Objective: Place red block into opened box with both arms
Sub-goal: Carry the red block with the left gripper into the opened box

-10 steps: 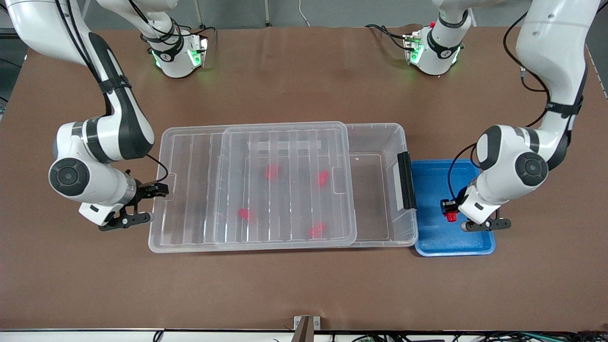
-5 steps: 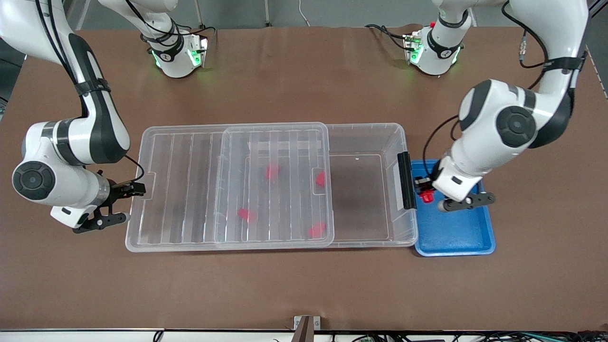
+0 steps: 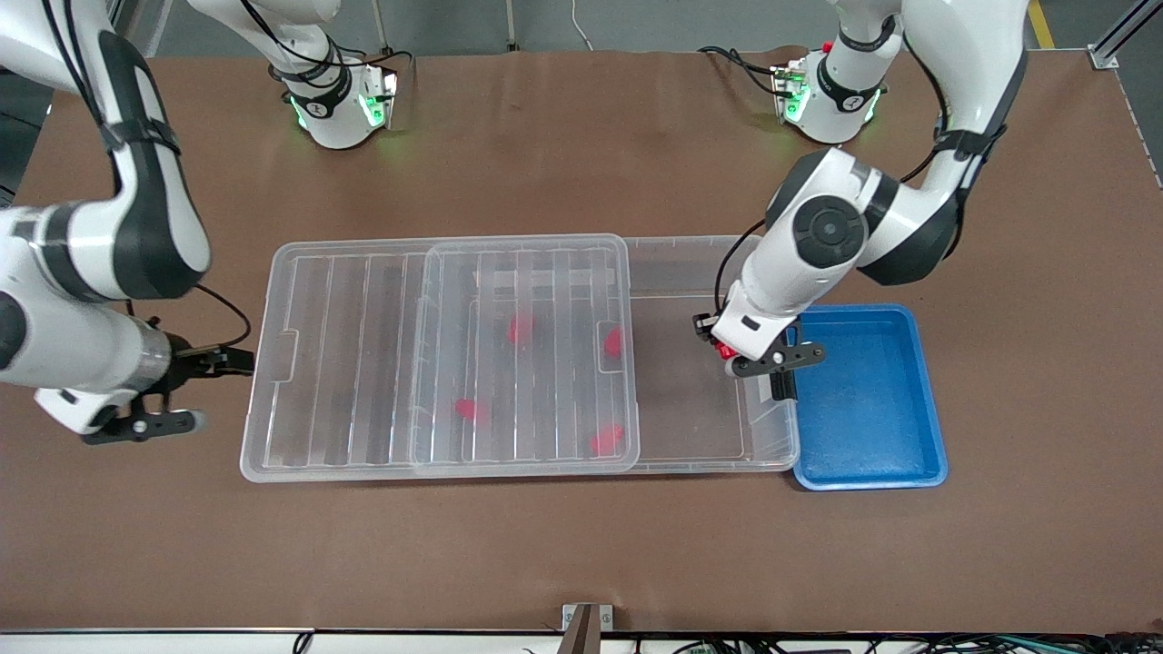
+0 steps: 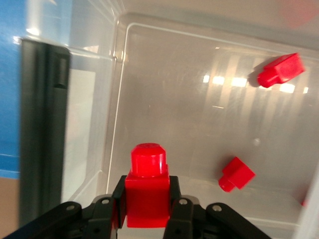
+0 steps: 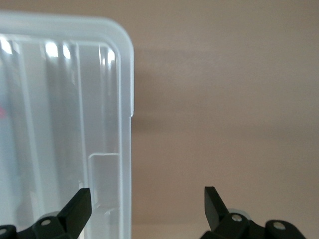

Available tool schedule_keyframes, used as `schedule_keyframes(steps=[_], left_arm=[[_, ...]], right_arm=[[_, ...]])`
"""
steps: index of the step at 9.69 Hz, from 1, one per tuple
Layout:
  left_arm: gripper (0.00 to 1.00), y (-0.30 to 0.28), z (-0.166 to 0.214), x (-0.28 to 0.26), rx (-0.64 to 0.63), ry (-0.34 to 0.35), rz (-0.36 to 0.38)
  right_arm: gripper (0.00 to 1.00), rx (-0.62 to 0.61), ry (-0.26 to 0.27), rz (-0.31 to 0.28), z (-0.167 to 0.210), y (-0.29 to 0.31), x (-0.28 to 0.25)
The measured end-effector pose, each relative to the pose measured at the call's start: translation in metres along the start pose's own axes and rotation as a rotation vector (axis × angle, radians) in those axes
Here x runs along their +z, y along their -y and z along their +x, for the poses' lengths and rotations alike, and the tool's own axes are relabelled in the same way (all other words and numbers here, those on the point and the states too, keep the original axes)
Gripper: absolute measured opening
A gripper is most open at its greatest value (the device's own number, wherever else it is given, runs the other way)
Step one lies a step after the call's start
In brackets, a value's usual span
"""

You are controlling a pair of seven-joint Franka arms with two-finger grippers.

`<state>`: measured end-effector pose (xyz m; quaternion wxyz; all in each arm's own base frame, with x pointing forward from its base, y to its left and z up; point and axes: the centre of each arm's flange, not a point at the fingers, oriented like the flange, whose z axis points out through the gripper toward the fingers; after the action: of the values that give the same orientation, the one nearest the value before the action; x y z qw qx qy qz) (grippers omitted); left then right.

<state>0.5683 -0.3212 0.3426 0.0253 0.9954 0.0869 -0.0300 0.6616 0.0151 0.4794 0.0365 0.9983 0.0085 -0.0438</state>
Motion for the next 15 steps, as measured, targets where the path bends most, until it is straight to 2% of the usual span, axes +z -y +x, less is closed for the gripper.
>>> schedule_keyframes(steps=[1,3,6,7,11,13,15], left_arm=[[0.35,-0.005,-0.001,0.023,0.001,0.008,0.008],[0.35,-0.014,-0.007,0.065,0.012,0.019,0.025],[0.35,-0.021,-0.014,0.115,0.066,0.031,0.056],[0.35,-0.021,-0.014,0.126,0.076,0.028,0.054],[0.37,-0.021,-0.014,0.15,0.102,0.017,0.045],[0.62,-0.018,-0.01,0.149,0.097,0.011,0.045],[0.91,-0.015,0.0,0.136,0.085,-0.009,0.039]], right_arm=[[1.0,0.065,-0.048,-0.004,-0.017,-0.008,-0.045],[1.0,0.136,-0.086,0.004,-0.067,-0.024,-0.119],[1.0,0.263,-0.05,0.09,-0.135,-0.082,-0.172],[1.0,0.283,-0.051,0.099,-0.144,-0.093,-0.177],[1.0,0.323,-0.079,0.102,-0.137,-0.113,-0.169],[1.0,0.33,-0.083,0.103,-0.138,-0.117,-0.169],[1.0,0.246,-0.086,0.1,-0.137,-0.115,-0.169]])
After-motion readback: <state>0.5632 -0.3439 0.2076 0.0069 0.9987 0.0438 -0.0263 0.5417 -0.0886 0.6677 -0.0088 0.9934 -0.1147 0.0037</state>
